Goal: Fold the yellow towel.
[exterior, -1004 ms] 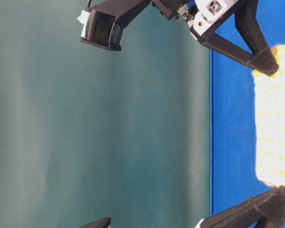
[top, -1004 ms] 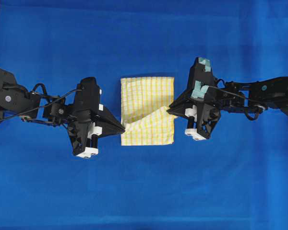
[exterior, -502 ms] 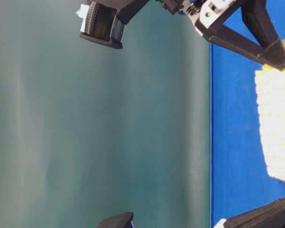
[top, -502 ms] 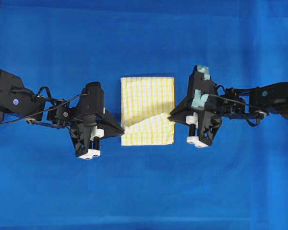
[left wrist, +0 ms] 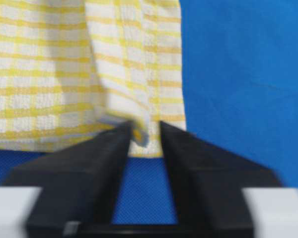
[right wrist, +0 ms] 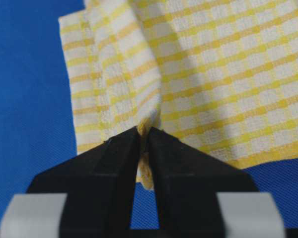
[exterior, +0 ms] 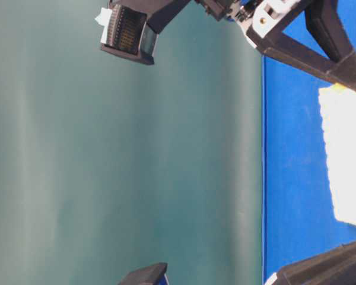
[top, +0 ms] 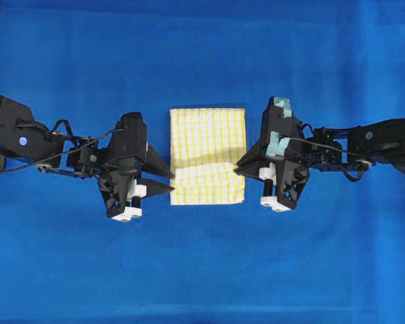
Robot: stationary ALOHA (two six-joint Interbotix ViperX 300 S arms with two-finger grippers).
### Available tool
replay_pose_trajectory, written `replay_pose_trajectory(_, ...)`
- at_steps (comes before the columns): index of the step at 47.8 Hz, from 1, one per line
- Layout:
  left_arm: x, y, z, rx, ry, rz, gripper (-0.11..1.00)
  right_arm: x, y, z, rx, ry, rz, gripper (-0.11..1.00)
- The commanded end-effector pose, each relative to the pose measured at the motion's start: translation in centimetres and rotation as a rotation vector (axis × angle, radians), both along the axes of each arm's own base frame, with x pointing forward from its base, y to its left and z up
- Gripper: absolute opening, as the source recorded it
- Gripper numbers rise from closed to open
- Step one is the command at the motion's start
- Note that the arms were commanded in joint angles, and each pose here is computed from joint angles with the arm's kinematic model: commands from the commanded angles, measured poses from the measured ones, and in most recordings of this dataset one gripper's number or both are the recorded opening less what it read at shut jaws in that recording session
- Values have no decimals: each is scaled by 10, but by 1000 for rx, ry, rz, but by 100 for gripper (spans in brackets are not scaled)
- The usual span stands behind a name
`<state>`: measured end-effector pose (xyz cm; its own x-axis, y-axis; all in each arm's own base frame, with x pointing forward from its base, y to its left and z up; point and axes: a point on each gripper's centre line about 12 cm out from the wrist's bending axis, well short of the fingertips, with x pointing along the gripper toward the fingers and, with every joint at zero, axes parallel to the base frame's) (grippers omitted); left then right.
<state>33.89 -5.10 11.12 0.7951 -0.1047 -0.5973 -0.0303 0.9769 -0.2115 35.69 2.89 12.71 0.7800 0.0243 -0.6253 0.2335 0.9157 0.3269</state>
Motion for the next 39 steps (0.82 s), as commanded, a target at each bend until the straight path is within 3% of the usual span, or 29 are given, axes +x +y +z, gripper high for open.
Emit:
replay_pose_trajectory(1, 3, 1, 12, -2, -35, 2, 37, 6, 4, 11, 4, -35, 7, 23)
replay_pose_trajectory(7, -1, 4, 21, -1, -29, 6, 58, 6, 6, 11, 5, -36, 11, 61)
replay_pose_trajectory(11, -6, 7, 30, -1, -17, 11, 61, 6, 7, 14, 6, -43, 16, 79)
replay_pose_trajectory(24, -24, 14, 61, 7, -54, 12, 60, -8, 7, 48, -23, -89, 67, 73)
replay_pose_trajectory(39, -61, 19, 92, 46, -180, -21, 60, -60, -12, 101, -111, -193, 104, 73)
